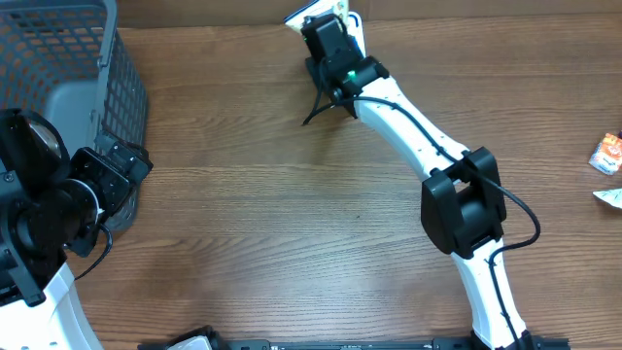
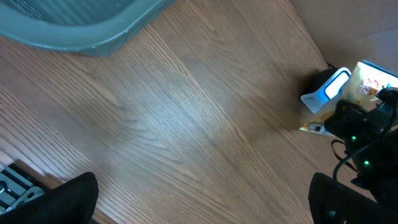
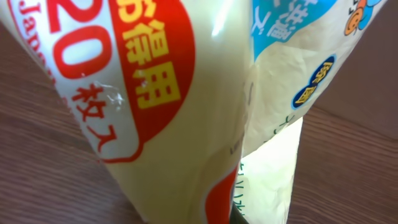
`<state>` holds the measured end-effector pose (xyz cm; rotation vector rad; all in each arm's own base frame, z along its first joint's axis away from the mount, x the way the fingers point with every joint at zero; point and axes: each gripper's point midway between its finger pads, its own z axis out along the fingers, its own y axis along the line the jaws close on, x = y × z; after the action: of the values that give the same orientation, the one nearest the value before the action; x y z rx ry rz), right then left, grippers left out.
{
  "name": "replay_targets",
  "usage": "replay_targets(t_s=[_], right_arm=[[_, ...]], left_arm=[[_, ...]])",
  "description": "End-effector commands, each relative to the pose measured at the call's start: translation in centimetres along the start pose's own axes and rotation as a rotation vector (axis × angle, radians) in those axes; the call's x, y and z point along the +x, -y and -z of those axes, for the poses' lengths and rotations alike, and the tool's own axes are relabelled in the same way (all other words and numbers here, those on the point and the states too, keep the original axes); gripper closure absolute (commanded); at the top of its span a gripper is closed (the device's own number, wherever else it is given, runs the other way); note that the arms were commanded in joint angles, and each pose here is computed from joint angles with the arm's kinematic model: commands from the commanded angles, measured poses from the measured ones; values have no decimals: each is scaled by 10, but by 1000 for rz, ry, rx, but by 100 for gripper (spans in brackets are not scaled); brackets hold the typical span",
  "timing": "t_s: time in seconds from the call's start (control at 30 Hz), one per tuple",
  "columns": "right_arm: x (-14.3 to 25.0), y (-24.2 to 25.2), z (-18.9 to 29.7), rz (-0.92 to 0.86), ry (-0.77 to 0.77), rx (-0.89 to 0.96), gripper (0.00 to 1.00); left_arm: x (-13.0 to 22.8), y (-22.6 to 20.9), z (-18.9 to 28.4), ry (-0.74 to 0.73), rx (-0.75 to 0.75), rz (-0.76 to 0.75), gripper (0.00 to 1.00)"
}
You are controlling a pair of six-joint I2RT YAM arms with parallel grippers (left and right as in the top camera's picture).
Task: Scan the item barcode
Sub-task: 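Hold the yellow wipes bag against the scanner window with right gripper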
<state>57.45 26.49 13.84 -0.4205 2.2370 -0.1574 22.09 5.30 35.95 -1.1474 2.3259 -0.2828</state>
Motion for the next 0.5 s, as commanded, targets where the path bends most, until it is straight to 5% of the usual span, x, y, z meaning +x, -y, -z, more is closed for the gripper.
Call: replay_targets(t_s=[0.0,0.47], right_arm=[[-13,20,2,-30,27,8,96],[-1,31,-15,-41,1,15,96]], left_arm=[[-1,-1,1,5,1,-5,0],[-1,-1,1,5,1,-5,0]])
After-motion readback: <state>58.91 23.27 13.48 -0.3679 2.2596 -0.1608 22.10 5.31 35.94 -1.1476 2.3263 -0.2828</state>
